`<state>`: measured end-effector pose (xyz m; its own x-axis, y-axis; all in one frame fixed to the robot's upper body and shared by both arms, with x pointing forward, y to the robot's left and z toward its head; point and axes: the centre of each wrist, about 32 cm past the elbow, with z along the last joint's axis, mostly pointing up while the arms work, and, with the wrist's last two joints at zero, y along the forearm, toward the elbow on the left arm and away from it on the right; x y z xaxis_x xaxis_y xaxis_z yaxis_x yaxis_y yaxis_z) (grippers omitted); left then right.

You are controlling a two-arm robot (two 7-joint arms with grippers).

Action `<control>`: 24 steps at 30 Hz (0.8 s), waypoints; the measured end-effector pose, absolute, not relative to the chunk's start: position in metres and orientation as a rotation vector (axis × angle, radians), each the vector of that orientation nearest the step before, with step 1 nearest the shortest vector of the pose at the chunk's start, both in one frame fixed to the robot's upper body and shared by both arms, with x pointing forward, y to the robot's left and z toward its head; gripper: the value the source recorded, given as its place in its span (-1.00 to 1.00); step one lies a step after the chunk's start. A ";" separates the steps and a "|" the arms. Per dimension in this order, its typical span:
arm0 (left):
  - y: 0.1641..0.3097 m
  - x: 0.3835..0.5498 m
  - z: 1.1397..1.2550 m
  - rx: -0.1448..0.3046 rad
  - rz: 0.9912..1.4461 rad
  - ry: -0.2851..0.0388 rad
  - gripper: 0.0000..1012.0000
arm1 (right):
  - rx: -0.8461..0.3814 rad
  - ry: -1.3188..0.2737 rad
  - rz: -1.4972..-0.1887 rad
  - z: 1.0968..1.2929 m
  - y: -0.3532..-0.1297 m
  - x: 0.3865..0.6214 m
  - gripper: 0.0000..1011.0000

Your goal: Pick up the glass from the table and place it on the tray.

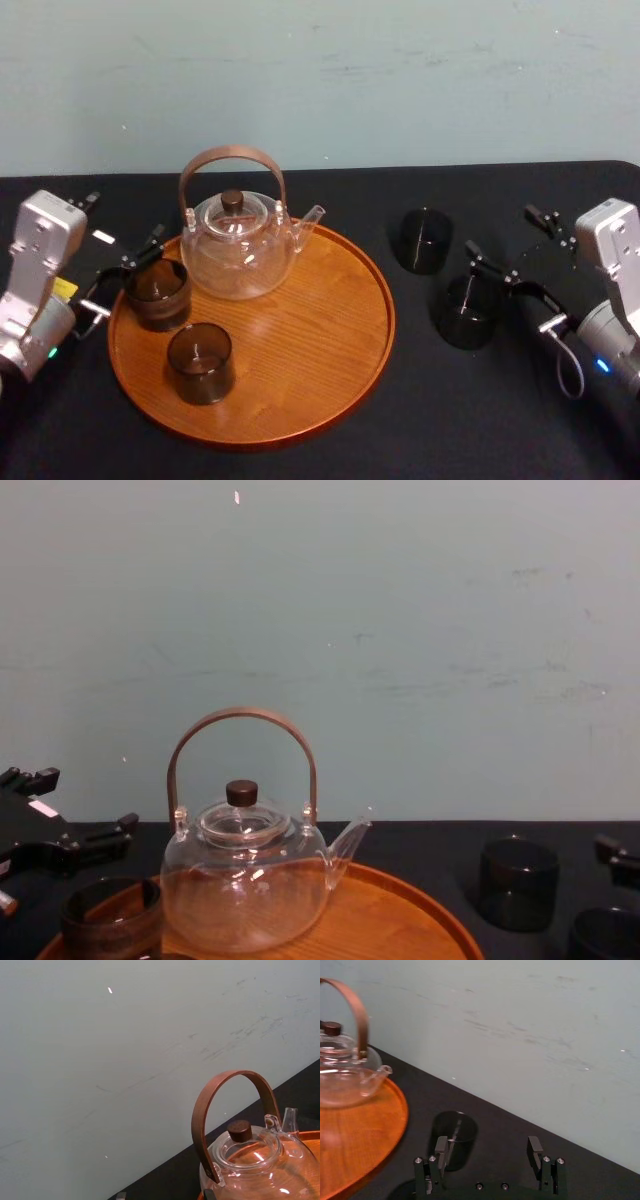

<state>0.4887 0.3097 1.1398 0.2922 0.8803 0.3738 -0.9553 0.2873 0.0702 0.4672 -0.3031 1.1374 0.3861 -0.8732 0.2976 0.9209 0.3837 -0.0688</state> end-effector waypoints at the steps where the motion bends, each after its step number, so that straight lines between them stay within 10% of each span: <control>1: 0.310 0.489 1.140 0.304 1.248 -0.285 0.98 | -0.237 -0.224 -1.150 1.137 -0.302 0.466 1.00; 24: 0.310 0.489 1.140 0.304 1.248 -0.285 0.98 | -0.232 -0.120 -1.099 1.123 -0.293 0.422 1.00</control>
